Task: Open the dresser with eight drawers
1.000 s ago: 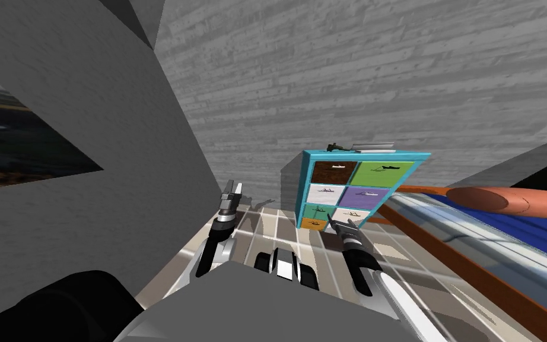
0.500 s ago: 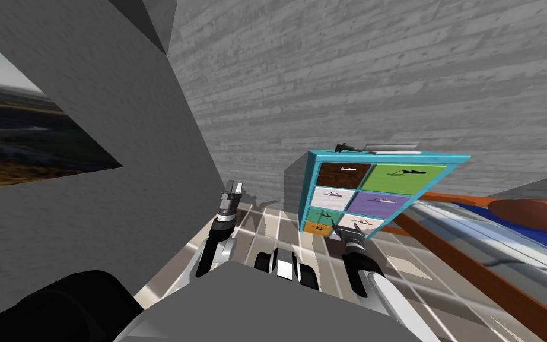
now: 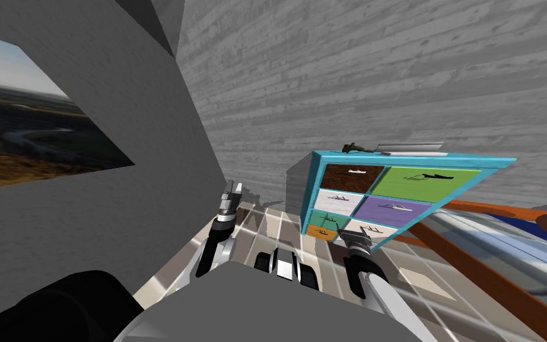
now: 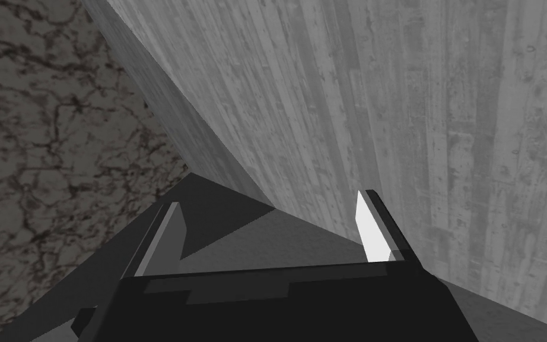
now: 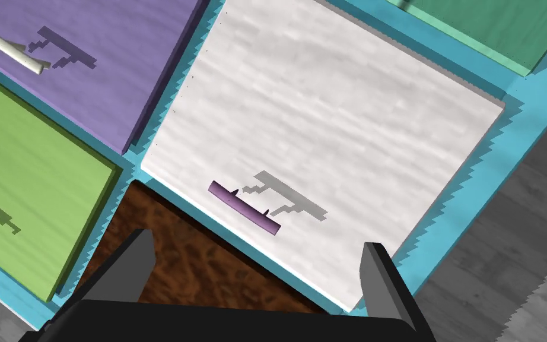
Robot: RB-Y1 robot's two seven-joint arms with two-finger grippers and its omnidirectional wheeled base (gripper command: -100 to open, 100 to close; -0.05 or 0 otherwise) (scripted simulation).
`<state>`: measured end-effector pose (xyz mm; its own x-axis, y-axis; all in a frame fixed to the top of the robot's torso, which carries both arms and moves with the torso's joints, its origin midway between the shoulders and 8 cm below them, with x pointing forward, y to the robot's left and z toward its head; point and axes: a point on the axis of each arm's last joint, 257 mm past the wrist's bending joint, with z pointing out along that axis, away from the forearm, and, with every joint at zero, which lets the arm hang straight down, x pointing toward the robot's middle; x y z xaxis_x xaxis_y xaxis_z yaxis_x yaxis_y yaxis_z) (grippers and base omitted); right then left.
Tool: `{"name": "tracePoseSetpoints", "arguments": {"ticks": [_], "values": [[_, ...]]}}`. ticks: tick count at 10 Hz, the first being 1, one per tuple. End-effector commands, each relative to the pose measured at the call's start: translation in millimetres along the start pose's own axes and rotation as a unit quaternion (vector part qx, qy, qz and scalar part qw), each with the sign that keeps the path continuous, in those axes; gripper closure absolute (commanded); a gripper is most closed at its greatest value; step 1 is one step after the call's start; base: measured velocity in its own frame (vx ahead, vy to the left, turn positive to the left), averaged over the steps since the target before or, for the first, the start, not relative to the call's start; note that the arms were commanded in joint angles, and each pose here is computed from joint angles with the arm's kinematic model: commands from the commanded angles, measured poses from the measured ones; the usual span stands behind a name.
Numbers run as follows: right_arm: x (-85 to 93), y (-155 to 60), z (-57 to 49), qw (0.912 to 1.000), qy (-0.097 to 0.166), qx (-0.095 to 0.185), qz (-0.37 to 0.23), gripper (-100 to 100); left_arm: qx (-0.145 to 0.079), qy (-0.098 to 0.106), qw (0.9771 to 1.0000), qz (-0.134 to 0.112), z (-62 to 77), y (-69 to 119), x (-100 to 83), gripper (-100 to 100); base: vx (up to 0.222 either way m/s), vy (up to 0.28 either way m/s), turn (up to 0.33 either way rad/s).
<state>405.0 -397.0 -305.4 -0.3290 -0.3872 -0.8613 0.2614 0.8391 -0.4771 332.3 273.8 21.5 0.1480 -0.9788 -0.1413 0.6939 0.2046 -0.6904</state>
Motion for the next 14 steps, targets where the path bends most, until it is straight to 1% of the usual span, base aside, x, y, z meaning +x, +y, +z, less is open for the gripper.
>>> {"name": "tracePoseSetpoints", "arguments": {"ticks": [1, 2, 3, 4, 5, 6, 7, 8, 9, 10, 11, 13, 14], "values": [[21.5, -13.4, 2.2, 0.9964, 0.014, 0.026, -0.079, -100, 0.000, 0.000, 1.0000, 0.000, 0.0, 0.0, 0.0, 0, 0.061, -0.032, 0.250], [19.1, -18.2, 2.0, 0.9952, 0.011, 0.036, -0.091, -100, 0.000, 0.000, 1.0000, 0.000, 0.0, 0.0, 0.0, 0, 0.053, -0.031, 0.103], [18.3, -18.3, 2.0, 0.9949, 0.009, 0.036, -0.094, -100, 0.000, 0.000, 1.0000, 0.000, 0.0, 0.0, 0.0, 0, 0.024, -0.018, -0.013], [27.4, -27.0, 2.2, 0.9901, 0.016, 0.052, -0.130, -100, 0.000, 0.000, 1.0000, 0.000, 0.0, 0.0, 0.0, 0, 0.029, -0.018, 0.173], [25.3, -27.3, 2.2, 0.9891, 0.012, 0.053, -0.137, -100, 0.000, 0.000, 1.0000, 0.000, 0.0, 0.0, 0.0, 0, 0.027, -0.022, 0.094], [33.5, -35.9, 2.1, 0.9831, 0.018, 0.068, -0.169, -100, 0.000, 0.000, 1.0000, 0.000, 0.0, 0.0, 0.0, 0, 0.038, -0.024, 0.144], [30.7, -36.1, 2.0, 0.9816, 0.014, 0.069, -0.178, -100, 0.000, 0.000, 1.0000, 0.000, 0.0, 0.0, 0.0, 0, 0.039, -0.025, 0.079], [36.9, -44.5, 1.7, 0.9739, 0.017, 0.083, -0.211, -100, 0.000, 0.000, 1.0000, 0.000, 0.0, 0.0, 0.0, 0, 0.046, -0.029, 0.136], [34.5, -44.5, 1.6, 0.9724, 0.013, 0.084, -0.217, -100, 0.000, 0.000, 1.0000, 0.000, 0.0, 0.0, 0.0, 0, 0.031, -0.025, 0.082], [38.7, -52.5, 1.0, 0.9632, 0.015, 0.097, -0.250, -100, 0.000, 0.000, 1.0000, 0.000, 0.0, 0.0, 0.0, 0, 0.033, -0.026, 0.155], [36.9, -52.4, 1.0, 0.9620, 0.012, 0.098, -0.254, -100, 0.000, 0.000, 1.0000, 0.000, 0.0, 0.0, 0.0, 0, 0.029, -0.028, 0.070], [41.5, -66.7, -0.6, 0.9416, 0.011, 0.122, -0.314, -100, 0.000, 0.000, 1.0000, 0.000, 0.0, 0.0, 0.0, 0, 0.039, -0.034, 0.153], [38.1, -66.1, -0.7, 0.9388, 0.005, 0.123, -0.322, -100, 0.000, 0.000, 1.0000, 0.000, 0.0, 0.0, 0.0, 0, 0.035, -0.035, 0.083]]}}
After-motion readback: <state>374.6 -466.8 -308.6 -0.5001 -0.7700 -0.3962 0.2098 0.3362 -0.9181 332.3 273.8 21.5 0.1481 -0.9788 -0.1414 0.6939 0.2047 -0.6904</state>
